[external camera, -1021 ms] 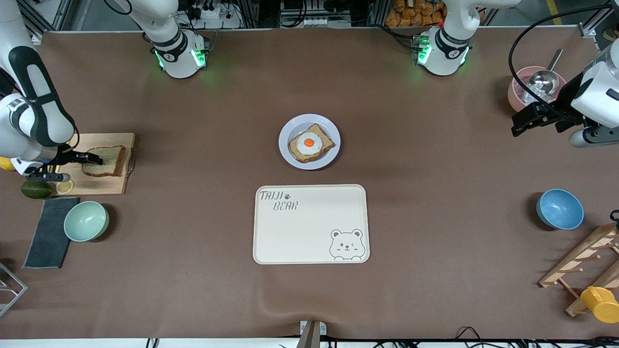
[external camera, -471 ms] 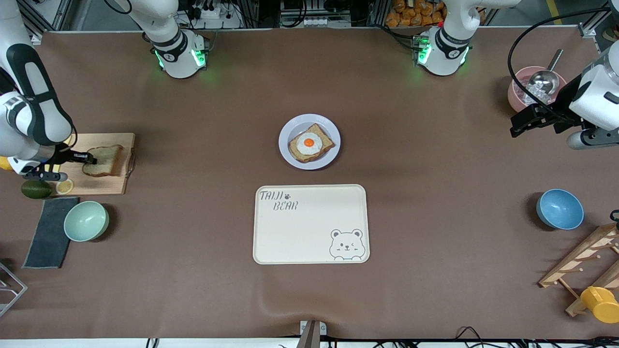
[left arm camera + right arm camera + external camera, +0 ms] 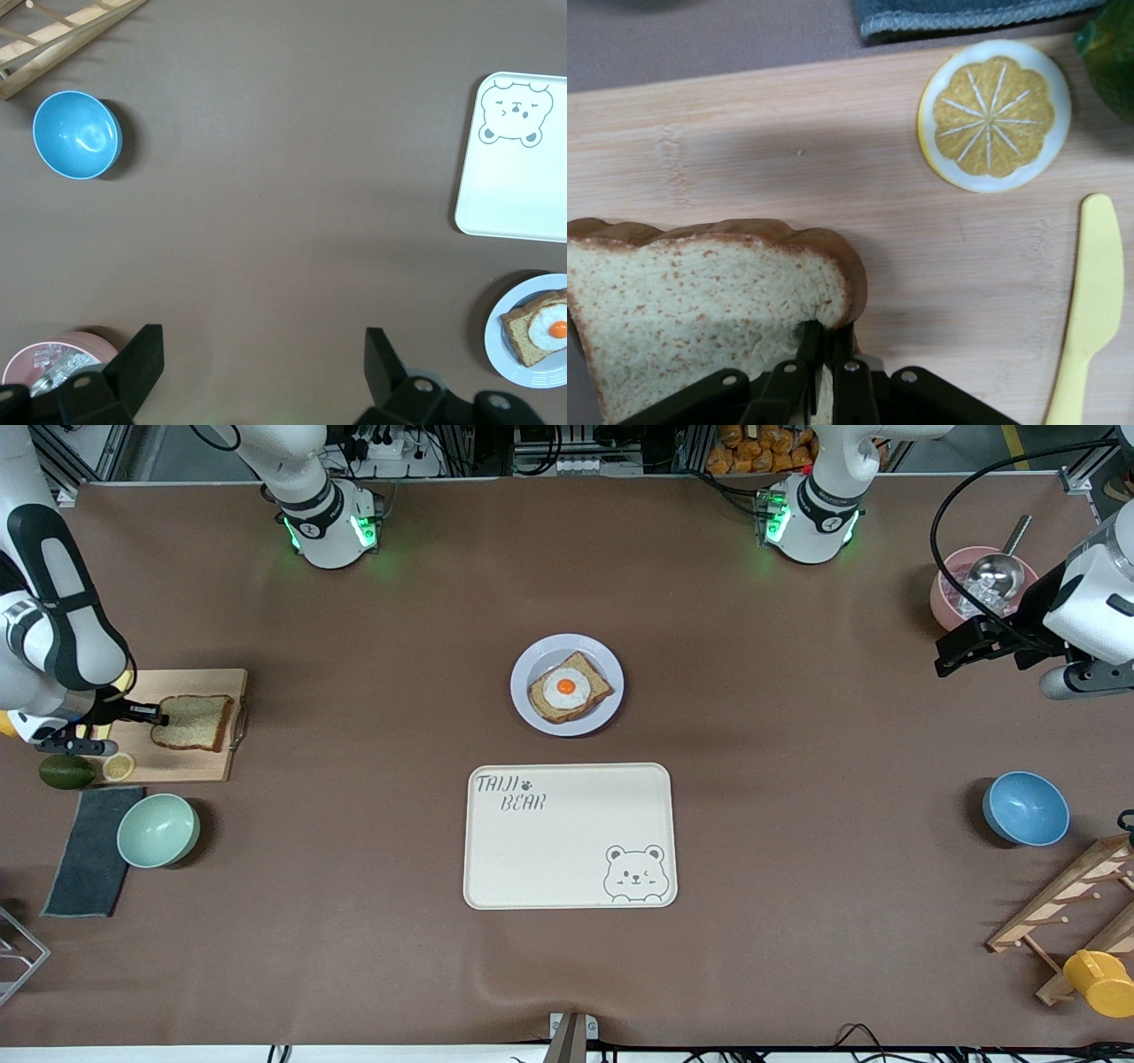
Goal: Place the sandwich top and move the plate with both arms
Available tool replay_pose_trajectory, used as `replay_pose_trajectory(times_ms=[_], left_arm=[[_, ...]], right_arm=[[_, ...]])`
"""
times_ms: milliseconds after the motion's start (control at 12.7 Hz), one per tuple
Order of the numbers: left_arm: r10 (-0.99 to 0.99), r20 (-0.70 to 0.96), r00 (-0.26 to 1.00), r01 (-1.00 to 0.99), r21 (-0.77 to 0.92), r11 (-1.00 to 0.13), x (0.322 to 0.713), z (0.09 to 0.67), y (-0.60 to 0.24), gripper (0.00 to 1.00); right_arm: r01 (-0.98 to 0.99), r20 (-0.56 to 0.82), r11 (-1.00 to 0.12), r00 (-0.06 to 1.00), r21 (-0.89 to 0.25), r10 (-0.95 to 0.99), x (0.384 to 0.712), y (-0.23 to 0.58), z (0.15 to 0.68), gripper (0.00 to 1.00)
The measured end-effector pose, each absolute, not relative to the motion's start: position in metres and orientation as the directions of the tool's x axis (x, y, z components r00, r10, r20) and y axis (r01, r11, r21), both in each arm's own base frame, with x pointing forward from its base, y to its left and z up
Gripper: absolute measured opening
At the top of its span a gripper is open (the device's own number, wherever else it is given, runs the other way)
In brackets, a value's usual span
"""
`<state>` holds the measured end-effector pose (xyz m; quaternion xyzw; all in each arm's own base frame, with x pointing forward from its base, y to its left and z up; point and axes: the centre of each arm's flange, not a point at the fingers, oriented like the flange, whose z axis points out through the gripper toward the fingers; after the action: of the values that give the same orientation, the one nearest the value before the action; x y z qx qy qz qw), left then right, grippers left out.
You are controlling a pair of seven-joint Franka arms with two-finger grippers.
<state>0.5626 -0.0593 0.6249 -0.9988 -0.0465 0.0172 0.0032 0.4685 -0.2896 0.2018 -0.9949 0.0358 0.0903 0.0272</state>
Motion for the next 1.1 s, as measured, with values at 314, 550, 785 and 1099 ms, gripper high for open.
replay_pose_trajectory(times_ms=[314,550,785,1099], left_arm=[[0.094,-0.034,0.995,0.094,-0.008,-0.996,0.563,0.625,-0.059,1.0],[0.094,-0.038,0.995,0.094,-0.009,-0.996,0.563,0.623,-0.059,1.0],[0.094,-0.042,0.995,0.094,-0.01,-0.996,0.563,0.621,-0.059,1.0],[0.094,-0.047,0.994,0.094,-0.011,-0.996,0.563,0.619,-0.059,1.0]], right_arm=[[-0.072,-0.174,-0.996,0.983,-0.046,-0.063,0.473,-0.29,0.214,0.09],[-0.061,-0.169,-0.997,0.984,-0.049,-0.052,0.479,-0.287,0.242,0.09],[-0.052,-0.203,-0.996,0.978,-0.069,-0.037,0.492,-0.285,0.275,0.09],[-0.039,-0.235,-0.995,0.972,-0.088,-0.017,0.51,-0.284,0.308,0.07]])
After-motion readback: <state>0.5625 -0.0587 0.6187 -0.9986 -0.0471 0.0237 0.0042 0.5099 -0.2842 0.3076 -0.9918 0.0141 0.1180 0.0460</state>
